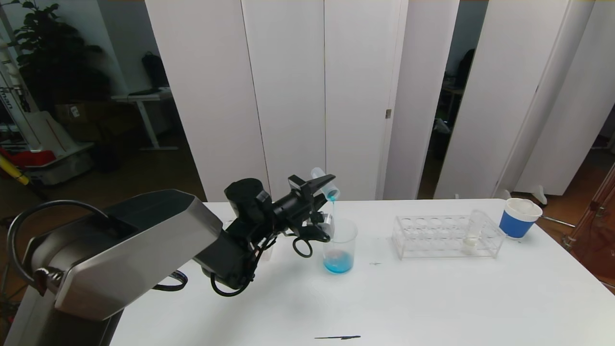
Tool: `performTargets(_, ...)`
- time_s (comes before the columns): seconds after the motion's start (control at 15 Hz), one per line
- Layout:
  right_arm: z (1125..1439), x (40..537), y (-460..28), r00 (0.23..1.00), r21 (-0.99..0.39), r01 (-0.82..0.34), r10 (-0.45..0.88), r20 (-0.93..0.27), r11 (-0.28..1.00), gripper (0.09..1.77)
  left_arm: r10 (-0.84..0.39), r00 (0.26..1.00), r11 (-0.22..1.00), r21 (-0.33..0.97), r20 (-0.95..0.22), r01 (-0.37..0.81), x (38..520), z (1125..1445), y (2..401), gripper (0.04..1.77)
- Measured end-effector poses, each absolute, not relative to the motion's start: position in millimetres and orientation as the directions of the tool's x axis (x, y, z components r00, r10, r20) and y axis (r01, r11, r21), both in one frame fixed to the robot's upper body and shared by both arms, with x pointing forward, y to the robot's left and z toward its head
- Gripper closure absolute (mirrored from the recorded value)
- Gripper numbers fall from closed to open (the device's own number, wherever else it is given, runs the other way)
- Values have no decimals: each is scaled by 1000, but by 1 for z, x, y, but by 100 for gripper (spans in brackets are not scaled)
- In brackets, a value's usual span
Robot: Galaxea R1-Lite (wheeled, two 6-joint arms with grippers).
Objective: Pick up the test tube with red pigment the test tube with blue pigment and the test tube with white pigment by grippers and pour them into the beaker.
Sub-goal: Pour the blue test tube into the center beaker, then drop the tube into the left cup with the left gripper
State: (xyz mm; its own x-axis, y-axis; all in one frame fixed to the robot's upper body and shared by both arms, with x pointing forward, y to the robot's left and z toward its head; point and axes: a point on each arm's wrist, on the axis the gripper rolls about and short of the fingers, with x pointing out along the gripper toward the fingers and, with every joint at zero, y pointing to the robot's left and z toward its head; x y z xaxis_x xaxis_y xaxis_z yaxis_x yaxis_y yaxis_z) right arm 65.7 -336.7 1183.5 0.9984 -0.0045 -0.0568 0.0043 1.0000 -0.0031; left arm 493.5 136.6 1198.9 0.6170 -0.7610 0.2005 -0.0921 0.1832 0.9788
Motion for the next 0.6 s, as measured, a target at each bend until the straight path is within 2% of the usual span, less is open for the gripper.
performTargets(0.6,1184,66,-337,998,-3,5,-5,-57,1000,11,-763,614,181,979,202,-98,493,1200,136,124)
